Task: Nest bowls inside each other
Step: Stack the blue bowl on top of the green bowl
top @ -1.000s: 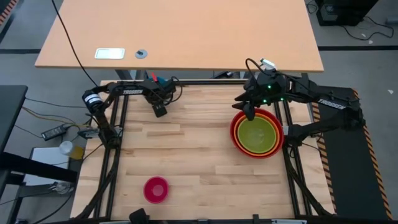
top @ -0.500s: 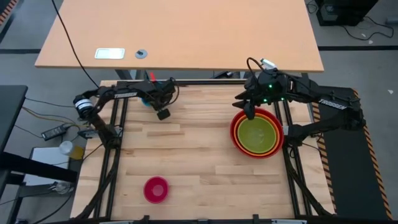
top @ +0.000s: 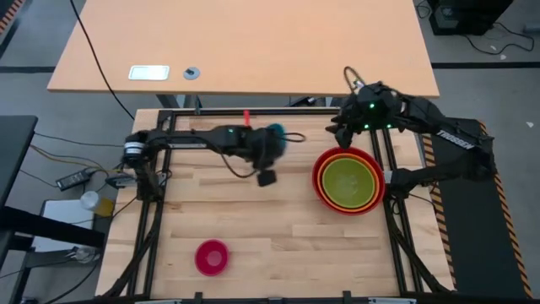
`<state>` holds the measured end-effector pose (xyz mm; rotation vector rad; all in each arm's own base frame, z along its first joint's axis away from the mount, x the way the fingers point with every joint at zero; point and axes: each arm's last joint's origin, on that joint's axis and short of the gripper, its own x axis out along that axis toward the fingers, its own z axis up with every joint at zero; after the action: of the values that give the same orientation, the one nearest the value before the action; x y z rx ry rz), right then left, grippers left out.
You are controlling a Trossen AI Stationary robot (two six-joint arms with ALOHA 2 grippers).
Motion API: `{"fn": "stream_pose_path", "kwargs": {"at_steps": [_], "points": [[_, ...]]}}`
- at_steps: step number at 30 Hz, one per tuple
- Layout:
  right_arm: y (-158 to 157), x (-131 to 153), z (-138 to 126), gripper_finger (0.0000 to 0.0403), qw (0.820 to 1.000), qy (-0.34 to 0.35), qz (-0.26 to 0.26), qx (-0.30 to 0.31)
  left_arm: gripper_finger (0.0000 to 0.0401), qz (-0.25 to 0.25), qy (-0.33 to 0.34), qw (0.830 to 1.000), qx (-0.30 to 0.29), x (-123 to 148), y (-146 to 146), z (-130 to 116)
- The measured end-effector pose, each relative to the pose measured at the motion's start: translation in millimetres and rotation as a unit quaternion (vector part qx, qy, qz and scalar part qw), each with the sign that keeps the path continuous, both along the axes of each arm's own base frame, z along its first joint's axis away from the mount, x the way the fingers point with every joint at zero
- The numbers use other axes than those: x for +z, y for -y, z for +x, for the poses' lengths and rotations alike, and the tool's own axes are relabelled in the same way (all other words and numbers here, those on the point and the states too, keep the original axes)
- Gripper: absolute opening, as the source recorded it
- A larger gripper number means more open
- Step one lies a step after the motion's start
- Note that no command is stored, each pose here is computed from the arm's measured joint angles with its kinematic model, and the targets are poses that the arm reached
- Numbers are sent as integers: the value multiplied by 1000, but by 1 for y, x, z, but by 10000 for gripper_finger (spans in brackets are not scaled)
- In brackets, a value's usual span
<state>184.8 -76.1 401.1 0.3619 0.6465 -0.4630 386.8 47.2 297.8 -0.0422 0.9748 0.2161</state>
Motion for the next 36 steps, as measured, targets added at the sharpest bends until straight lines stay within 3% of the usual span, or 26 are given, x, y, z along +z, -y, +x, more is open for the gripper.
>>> {"fn": "stream_pose_path", "kwargs": {"at_steps": [6,11,15,21,26,29,36], "points": [[0,23,-24,193,998,46,-23,-34,8,31,50,996,-71,17,26,65],[-10,44,-56,193,987,117,-63,-86,8,48,90,988,-112,17,50,105],[-19,55,-75,193,978,171,-75,-91,8,58,116,982,-134,-4,63,132],[-24,57,-82,193,977,185,-59,-91,11,46,195,968,-153,-37,72,162],[-24,55,-78,193,979,182,-48,-74,21,57,167,973,-147,-62,75,168],[-24,55,-77,193,980,179,-47,-72,60,50,143,976,-153,-66,75,165],[-23,53,-74,193,981,172,-50,-69,212,44,149,975,-161,-62,75,164]]}}
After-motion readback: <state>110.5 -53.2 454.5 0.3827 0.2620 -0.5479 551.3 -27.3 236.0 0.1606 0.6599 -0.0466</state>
